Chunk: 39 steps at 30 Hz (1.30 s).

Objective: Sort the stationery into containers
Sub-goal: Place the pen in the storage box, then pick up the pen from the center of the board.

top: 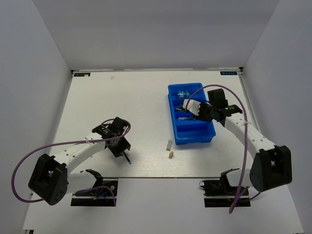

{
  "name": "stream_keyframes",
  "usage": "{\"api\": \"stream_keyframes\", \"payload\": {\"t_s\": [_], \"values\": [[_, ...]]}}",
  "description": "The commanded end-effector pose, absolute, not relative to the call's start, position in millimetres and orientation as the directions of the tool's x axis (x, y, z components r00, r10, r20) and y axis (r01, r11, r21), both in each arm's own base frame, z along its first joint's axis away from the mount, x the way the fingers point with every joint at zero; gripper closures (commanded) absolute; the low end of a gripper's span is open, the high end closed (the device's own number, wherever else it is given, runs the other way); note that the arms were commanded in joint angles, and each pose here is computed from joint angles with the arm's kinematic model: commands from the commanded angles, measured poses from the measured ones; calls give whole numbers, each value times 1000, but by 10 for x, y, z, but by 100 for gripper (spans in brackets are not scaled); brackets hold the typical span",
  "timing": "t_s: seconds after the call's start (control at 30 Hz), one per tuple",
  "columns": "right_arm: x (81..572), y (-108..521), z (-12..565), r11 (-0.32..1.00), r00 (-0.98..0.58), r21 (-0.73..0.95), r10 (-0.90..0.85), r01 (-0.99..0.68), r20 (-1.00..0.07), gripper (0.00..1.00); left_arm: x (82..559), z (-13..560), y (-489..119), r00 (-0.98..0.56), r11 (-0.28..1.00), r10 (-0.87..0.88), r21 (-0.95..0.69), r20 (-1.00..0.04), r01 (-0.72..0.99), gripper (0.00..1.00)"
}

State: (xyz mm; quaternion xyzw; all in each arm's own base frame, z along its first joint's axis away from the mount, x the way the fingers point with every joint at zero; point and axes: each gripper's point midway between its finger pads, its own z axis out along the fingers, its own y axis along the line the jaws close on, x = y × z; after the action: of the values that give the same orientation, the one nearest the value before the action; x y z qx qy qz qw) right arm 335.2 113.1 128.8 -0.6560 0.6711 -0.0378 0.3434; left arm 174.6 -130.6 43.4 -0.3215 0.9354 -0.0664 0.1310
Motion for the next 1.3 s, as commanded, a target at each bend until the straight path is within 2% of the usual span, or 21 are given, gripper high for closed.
{"api": "stream_keyframes", "payload": {"t_s": [0.0, 0.07, 0.2, 0.47, 0.63, 0.87, 1.07, 1.2, 1.27], "values": [[3106, 1419, 1833, 316, 7, -371, -753, -873, -658, 57, 1867, 533, -1379, -753, 783, -620, -235, -223, -576, 48], [2869, 1482, 1888, 321, -3, -315, -705, -893, -709, 57, 1837, 502, -1307, -771, 807, -589, -139, -240, -574, 49], [2556, 1544, 1958, 354, -67, -211, -631, -911, -773, 57, 1885, 556, -1296, -780, 821, -563, -74, -273, -567, 49], [2433, 1430, 1866, 399, -104, -202, -625, -894, -774, 57, 1822, 416, -1280, -788, 819, -558, -23, -261, -573, 50], [2399, 1399, 1761, 413, -130, -181, -620, -892, -774, 57, 1768, 452, -1228, -772, 816, -558, -32, -303, -577, 50], [2347, 1399, 1720, 433, -160, -148, -598, -889, -786, 57, 1695, 231, -1224, -782, 809, -565, 10, -265, -588, 50], [2290, 1372, 1688, 437, -174, -136, -597, -889, -783, 57, 1748, 85, -1279, -785, 811, -565, 4, -253, -585, 55], [2267, 1344, 1712, 451, -185, -129, -588, -883, -787, 57, 1737, -35, -1259, -789, 813, -560, 19, -253, -582, 63], [2246, 1332, 1713, 455, -192, -123, -585, -882, -788, 57, 1703, -111, -1233, -793, 814, -555, 30, -251, -580, 73]]}}
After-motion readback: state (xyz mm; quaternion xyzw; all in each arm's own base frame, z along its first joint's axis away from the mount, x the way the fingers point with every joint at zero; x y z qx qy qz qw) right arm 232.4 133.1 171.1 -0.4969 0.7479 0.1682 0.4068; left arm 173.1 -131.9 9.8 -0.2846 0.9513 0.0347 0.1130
